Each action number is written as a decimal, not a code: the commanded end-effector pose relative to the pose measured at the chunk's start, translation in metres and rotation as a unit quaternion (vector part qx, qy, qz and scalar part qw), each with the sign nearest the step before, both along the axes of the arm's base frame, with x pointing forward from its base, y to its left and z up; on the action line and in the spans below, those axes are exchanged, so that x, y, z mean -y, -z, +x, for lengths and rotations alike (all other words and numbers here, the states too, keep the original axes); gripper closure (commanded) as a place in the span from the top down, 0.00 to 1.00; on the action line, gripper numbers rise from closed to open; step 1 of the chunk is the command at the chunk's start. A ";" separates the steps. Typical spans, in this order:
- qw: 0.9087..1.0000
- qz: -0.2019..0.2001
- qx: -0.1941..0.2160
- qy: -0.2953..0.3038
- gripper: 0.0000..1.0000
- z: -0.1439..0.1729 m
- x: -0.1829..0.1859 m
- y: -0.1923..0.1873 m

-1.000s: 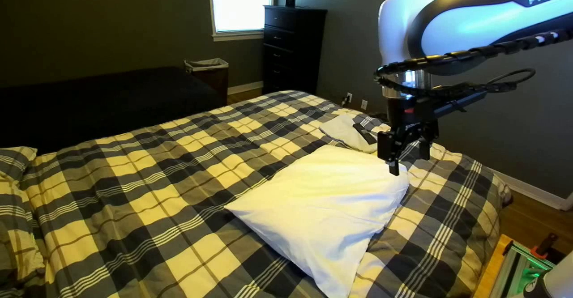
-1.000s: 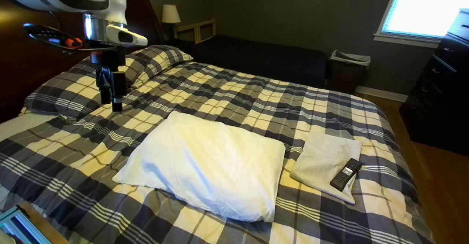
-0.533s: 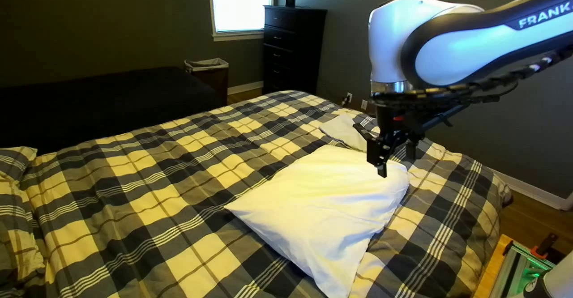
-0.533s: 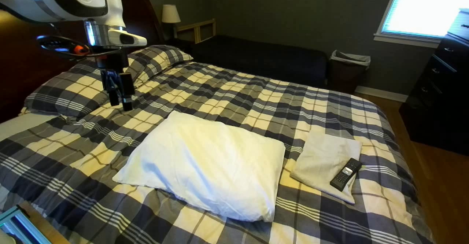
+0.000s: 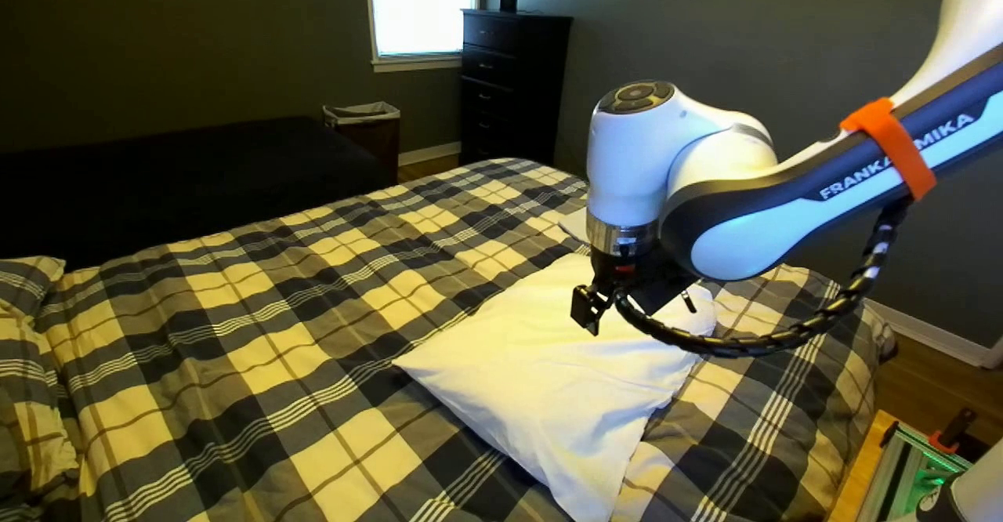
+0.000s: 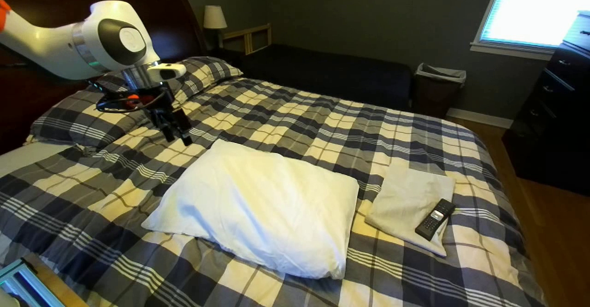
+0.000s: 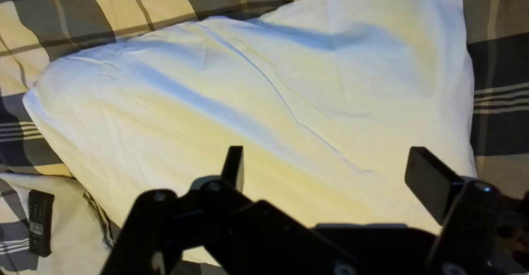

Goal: Move the pillow to the left then put the book into the pillow

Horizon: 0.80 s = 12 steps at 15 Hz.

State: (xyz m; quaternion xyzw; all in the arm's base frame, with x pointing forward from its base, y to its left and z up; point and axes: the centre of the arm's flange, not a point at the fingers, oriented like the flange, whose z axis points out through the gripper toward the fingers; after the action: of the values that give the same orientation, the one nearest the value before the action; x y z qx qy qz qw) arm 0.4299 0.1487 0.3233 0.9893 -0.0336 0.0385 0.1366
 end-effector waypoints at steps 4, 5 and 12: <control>0.999 -0.017 0.041 -0.026 1.00 0.054 -0.037 0.073; 0.998 -0.016 0.044 -0.030 1.00 0.059 -0.041 0.080; 0.998 -0.004 0.042 -0.038 1.00 0.084 -0.058 0.113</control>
State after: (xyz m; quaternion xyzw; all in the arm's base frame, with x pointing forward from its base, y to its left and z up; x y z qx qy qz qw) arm 0.5009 0.1985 0.2254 0.9873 -0.0011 0.0788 0.1378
